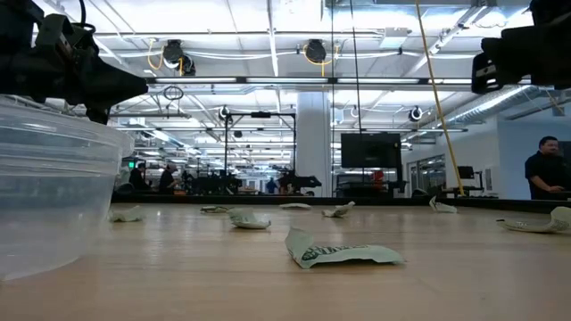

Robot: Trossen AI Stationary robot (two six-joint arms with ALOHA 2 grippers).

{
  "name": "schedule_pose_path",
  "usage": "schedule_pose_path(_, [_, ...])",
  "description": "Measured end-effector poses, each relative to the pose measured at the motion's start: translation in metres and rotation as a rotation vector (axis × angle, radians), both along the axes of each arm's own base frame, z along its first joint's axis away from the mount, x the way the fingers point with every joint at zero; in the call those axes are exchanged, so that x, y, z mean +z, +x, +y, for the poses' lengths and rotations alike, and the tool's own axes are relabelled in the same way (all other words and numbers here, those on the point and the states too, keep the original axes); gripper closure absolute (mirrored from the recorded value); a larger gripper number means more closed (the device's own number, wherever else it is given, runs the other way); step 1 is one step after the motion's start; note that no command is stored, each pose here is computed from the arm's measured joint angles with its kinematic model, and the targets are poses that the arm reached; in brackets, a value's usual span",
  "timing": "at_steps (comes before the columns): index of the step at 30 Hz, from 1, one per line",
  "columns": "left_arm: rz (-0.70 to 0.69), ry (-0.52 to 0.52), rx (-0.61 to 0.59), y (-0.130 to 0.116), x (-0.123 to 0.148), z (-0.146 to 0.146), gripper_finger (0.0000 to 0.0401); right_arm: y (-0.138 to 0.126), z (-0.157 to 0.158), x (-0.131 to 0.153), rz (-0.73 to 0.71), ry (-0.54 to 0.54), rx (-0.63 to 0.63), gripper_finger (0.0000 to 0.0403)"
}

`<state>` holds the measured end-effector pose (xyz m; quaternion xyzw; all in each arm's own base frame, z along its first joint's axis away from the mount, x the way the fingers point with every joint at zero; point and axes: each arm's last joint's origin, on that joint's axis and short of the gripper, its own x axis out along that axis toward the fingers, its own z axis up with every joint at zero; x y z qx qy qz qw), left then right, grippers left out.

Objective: Pick and place Stevia / Truvia into bins
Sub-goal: Put the stevia packet into the right transparent container

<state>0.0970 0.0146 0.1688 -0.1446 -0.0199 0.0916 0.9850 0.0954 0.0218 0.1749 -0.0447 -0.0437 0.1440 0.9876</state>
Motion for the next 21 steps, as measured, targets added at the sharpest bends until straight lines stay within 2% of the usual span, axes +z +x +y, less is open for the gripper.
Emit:
schedule_pose_path(2, [-0.001,0.0,0.0,0.0,0.0,0.0,0.0339,0.001,-0.003,0.0,-0.008,-0.032,-0.104,0.0314])
schedule_pose_path(6, [-0.004,0.001,0.0,0.0,0.0,0.0,0.0339,0.002,-0.011,-0.002,0.02,-0.03,-0.393,0.0314])
schedule_pose_path(8, [-0.007,0.001,0.001,0.0,0.001,0.0,0.0339,0.003,-0.013,-0.003,0.037,-0.033,-0.482,0.0314])
schedule_pose_path(12, [-0.036,0.004,0.065,0.0,0.003,0.002,0.0339,0.007,-0.014,-0.006,0.103,-0.061,-0.521,0.0314])
schedule_pose_path(15, [-0.042,-0.001,0.22,-0.002,0.004,0.006,0.0339,0.009,-0.015,0.02,0.06,-0.055,-0.564,0.0314])
schedule_pose_path(18, [-0.067,-0.003,0.336,-0.004,0.006,0.009,0.0339,0.014,-0.018,0.041,0.078,-0.111,-0.621,0.0314])
schedule_pose_path(21, [-0.111,0.034,0.353,-0.004,0.012,0.009,0.0339,0.021,-0.02,0.061,0.135,-0.144,-0.679,0.0314])
